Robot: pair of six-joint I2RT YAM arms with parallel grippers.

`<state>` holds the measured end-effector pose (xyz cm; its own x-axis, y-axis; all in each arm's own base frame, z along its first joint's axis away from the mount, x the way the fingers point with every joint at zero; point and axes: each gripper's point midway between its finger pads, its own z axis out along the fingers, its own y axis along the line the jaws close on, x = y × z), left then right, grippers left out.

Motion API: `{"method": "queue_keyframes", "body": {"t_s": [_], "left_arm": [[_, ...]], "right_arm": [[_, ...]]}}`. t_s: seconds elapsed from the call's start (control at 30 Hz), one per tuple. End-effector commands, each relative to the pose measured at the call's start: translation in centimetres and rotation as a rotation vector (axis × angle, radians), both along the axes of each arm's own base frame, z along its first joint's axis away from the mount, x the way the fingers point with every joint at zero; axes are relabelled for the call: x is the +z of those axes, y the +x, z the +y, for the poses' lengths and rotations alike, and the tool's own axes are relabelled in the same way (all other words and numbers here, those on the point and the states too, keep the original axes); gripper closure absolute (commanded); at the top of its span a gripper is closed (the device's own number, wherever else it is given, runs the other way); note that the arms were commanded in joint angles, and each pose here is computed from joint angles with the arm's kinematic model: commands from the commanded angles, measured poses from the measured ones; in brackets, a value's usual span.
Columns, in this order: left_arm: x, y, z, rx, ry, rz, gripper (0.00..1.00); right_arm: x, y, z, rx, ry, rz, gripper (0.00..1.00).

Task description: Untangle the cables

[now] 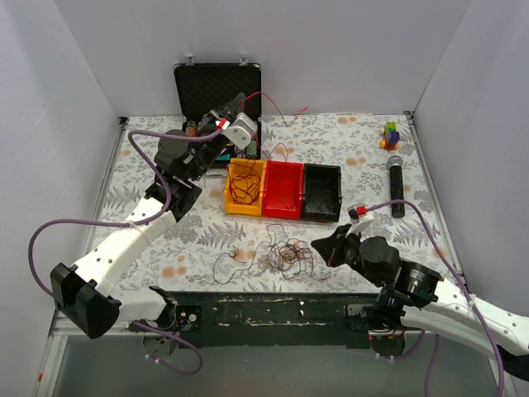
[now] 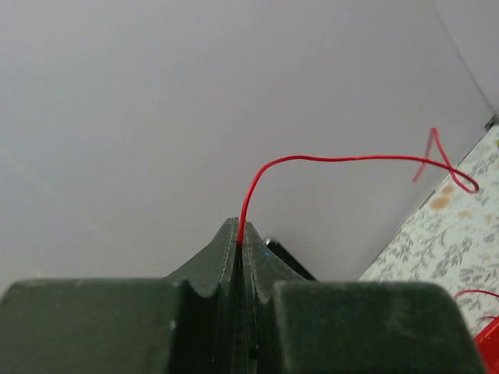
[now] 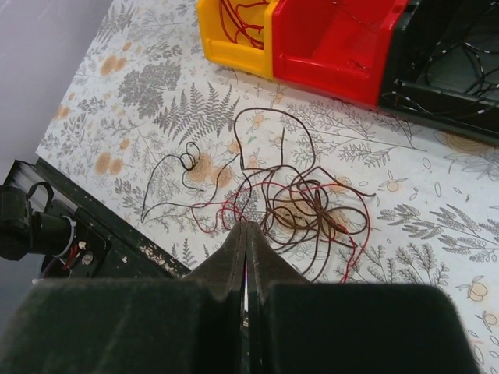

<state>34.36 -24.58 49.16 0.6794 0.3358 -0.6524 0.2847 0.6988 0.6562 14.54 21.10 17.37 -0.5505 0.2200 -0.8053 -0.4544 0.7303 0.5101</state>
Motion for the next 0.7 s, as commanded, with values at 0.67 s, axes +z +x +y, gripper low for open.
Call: {"method": "queue_keyframes", "body": {"t_s": [0.67], "left_arm": [[-11.4, 6.4, 1.2, 0.001, -0.049, 0.312, 1.00]], "right_arm": [[1.7, 0.1, -2.2, -0.064, -0.001, -0.025, 0.99]]}}
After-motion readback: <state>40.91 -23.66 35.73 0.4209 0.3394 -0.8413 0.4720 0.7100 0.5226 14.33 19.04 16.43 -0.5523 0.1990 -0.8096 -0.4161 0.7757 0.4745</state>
